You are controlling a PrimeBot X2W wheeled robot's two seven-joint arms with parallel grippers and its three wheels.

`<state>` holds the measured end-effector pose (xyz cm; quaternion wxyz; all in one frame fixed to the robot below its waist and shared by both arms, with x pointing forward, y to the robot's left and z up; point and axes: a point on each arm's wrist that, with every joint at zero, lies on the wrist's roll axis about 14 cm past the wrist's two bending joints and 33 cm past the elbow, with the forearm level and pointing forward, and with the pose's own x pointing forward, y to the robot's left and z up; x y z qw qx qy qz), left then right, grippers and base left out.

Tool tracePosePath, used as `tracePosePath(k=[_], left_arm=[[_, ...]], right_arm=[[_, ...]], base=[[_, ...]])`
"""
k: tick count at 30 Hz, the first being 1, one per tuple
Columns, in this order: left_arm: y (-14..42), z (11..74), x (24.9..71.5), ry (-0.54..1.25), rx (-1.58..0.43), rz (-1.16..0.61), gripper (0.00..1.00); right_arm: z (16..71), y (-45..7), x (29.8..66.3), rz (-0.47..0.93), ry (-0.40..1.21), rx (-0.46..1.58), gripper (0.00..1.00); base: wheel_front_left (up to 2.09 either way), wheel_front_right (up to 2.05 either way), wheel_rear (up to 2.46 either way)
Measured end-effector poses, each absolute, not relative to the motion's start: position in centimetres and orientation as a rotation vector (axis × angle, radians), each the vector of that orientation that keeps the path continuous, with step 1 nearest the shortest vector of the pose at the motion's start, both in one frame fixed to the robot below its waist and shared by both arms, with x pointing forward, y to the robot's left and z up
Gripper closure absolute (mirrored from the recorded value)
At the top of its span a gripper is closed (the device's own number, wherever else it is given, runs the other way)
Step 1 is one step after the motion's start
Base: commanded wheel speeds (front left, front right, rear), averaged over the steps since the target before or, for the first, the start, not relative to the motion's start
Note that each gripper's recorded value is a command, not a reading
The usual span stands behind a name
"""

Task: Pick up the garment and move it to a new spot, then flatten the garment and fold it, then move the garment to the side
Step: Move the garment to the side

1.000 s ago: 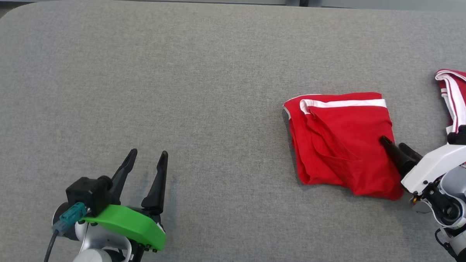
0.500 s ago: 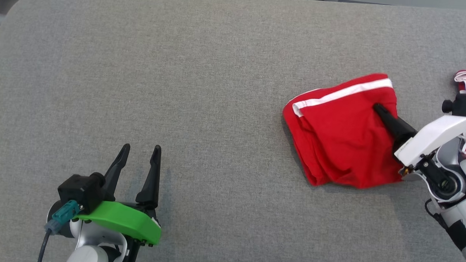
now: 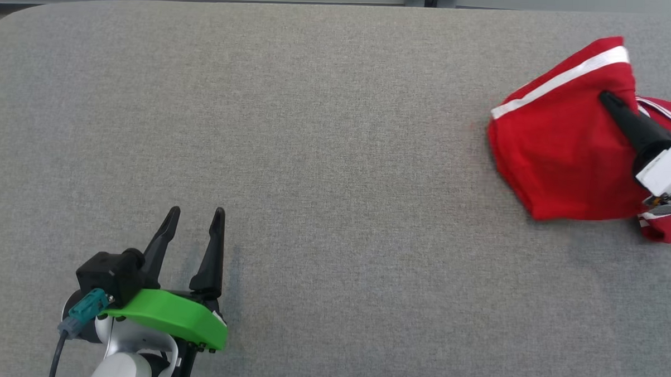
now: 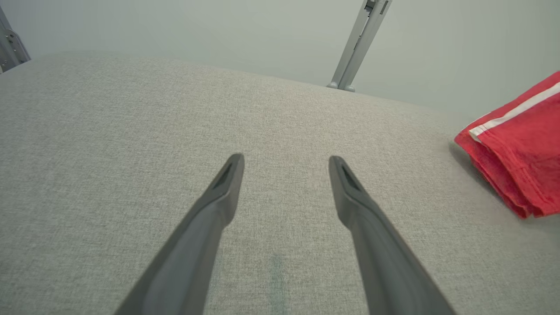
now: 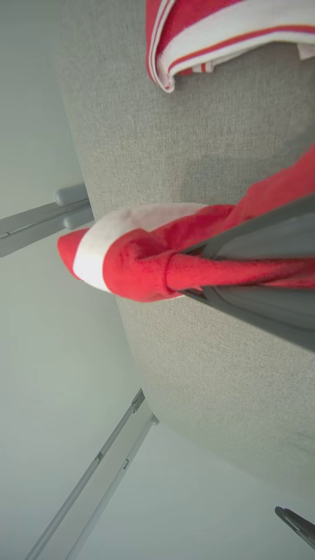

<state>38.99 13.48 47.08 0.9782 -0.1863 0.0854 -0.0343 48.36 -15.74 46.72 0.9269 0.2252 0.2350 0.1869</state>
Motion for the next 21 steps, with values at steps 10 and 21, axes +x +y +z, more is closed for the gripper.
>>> tracePosePath(k=[10,21], left_arm=[[12.6,46.6,39.5,0.188,-0.376,-0.098,0.0],[12.4,44.6,39.7,0.273,-0.349,-0.121,0.0]], right_arm=[[46.9,-22.8,48.5,0.193,0.52,0.423,1.0],[44.2,-28.1,48.4,-0.01,0.591,0.404,1.0]], base=[[0.0,0.0,0.0],[0.0,0.0,0.0]])
